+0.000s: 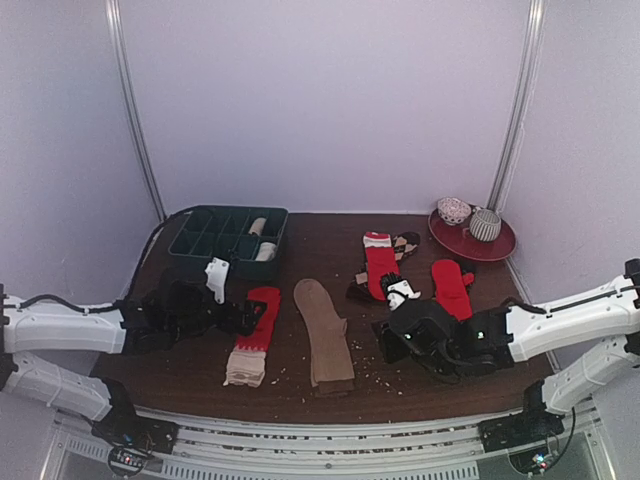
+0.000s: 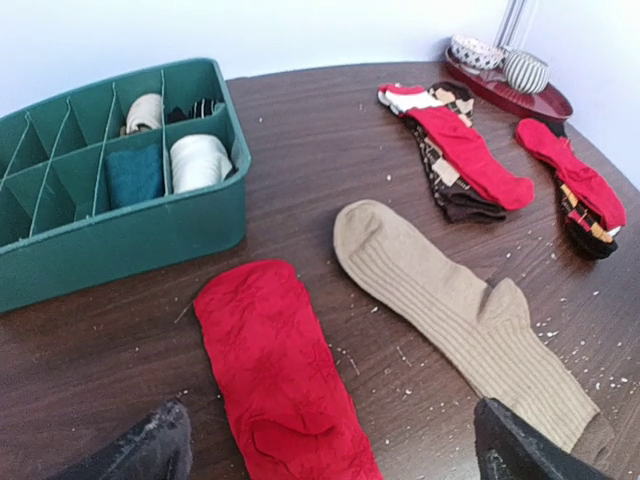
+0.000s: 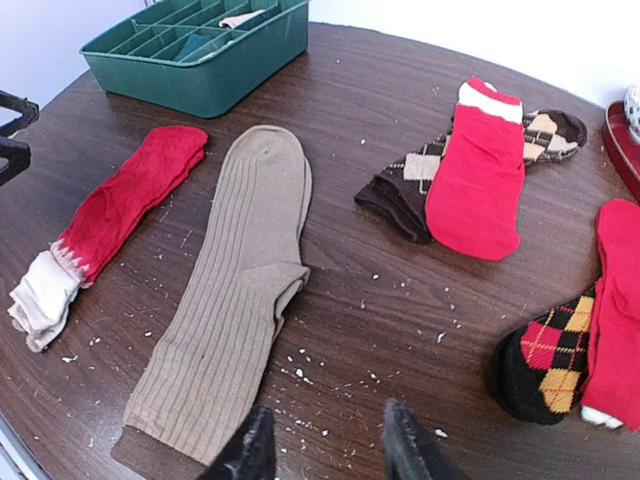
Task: Roll the socks
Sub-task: Pick up the pair of socks from the center of the board.
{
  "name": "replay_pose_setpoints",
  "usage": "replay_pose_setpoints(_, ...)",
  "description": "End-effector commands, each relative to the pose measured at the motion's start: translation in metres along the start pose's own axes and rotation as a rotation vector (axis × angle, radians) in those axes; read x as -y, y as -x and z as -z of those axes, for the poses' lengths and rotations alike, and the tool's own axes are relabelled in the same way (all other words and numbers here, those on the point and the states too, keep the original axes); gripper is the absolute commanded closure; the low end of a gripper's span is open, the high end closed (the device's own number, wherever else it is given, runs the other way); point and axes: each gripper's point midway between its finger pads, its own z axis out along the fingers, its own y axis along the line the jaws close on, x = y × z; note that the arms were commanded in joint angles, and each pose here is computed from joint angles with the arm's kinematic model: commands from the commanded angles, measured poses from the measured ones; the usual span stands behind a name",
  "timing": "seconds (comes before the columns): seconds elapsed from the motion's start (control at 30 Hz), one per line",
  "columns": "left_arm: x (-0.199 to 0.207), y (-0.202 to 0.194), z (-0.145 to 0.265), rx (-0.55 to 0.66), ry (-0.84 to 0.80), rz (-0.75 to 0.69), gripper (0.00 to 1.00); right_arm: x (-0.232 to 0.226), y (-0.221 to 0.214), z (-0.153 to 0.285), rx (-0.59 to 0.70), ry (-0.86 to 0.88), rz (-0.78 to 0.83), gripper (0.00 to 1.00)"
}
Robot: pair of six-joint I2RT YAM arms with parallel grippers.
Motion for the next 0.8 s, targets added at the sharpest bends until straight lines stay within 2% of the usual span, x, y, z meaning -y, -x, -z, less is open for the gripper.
replay_pose_setpoints(0.0, 0.000, 0.005, 0.011, 0.039, -0.019, -0.015, 0.02, 0.005, 0.012, 0.010, 0.036, 0.004, 0.026, 0.53)
replay_pose_setpoints(0.07, 0.001, 0.007, 0.016, 0.061, -0.040, -0.016, 0.02, 0.005, 0.008, 0.013, 0.046, 0.043, 0.057, 0.38)
replay_pose_setpoints(0.17, 0.007, 0.009, 0.023, 0.092, -0.088, -0.016, 0.02, 0.004, 0.012, 0.022, 0.108, 0.107, 0.090, 0.04)
replay_pose_setpoints(0.2, 0.008, 0.009, 0.025, 0.102, -0.097, -0.018, 0.02, 0.002, 0.012, 0.025, 0.125, 0.132, 0.109, 0.00)
replay_pose_setpoints(0.33, 0.006, 0.006, 0.029, 0.134, -0.101, -0.020, 0.02, -0.004, 0.009, 0.031, 0.191, 0.215, 0.216, 0.00)
replay_pose_setpoints(0.47, 0.003, -0.002, 0.022, 0.105, -0.083, -0.027, 0.02, -0.039, -0.015, 0.033, 0.238, 0.428, 0.392, 0.00)
replay_pose_setpoints(0.63, 0.005, -0.009, 0.016, 0.080, -0.092, -0.016, 0.02, -0.071, -0.051, 0.024, 0.238, 0.590, 0.625, 0.00)
replay_pose_setpoints(0.77, 0.004, -0.012, 0.015, 0.075, -0.085, -0.018, 0.02, -0.100, -0.068, 0.010, 0.183, 0.686, 0.726, 0.02)
